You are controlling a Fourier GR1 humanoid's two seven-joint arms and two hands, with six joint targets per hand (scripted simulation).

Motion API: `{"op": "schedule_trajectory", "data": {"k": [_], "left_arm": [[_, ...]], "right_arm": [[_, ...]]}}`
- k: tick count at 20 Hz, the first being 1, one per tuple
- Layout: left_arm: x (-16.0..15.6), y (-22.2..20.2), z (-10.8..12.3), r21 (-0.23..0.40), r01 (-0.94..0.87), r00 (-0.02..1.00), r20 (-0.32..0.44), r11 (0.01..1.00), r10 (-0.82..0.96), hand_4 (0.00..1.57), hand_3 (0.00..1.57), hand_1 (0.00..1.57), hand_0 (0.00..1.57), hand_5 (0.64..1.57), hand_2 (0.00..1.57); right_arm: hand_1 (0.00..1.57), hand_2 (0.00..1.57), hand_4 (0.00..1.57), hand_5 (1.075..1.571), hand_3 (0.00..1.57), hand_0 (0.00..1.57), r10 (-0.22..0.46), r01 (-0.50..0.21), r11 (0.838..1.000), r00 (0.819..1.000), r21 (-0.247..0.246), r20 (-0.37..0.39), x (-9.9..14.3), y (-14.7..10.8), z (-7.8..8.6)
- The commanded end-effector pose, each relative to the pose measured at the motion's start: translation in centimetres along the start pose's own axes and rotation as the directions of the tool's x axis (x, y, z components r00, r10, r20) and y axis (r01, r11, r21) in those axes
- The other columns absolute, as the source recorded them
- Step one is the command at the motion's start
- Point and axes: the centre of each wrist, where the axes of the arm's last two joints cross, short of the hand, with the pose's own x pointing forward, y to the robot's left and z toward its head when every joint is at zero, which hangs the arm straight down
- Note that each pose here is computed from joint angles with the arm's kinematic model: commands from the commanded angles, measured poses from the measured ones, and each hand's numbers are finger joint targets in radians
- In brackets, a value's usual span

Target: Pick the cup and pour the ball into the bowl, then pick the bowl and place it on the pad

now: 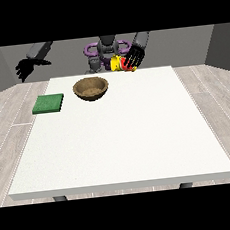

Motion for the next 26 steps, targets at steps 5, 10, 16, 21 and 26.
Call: {"op": "schedule_trajectory", "data": {"k": [5,10,16,21,26], "left_arm": [[2.5,-0.8,0.5,-0.016,0.159,0.986,0.056,0.987,-0.157,0.98,1.57,1.20,1.20,1.569,1.57],[8.6,0.0,-2.0,0.032,0.260,0.958,0.116,0.965,-0.262,0.89,1.53,0.68,0.68,1.571,1.57],[10.0,-1.2,-0.5,0.047,0.408,0.887,0.218,0.912,-0.408,0.84,1.57,0.52,0.52,1.571,1.57],[10.4,-1.9,0.0,0.069,0.503,0.837,0.207,0.861,-0.506,0.90,1.57,0.30,0.30,1.570,1.57],[11.6,-2.9,1.4,0.046,0.618,0.748,0.273,0.785,-0.605,0.91,1.57,0.00,0.00,1.547,1.57]], "right_arm": [[0.00,0.00,0.00,1.550,0.00,0.00,-0.009,0.009,1.000,1.000,-0.007,0.009,-1.6,0.2,1.0],[0.00,0.00,0.00,1.551,0.00,0.00,-0.016,0.015,0.999,0.998,0.032,0.059,1.5,0.7,-3.4],[0.00,0.00,0.00,1.530,0.14,0.00,0.040,-0.040,0.999,0.999,0.016,0.037,1.9,2.4,-4.9],[0.00,0.00,0.00,1.533,0.22,0.00,0.008,-0.015,0.995,0.997,0.100,0.074,4.2,5.3,-8.0],[0.00,0.00,0.00,1.525,0.25,0.00,-0.027,0.019,0.990,0.998,0.141,0.052,3.2,7.3,-8.2]]}}
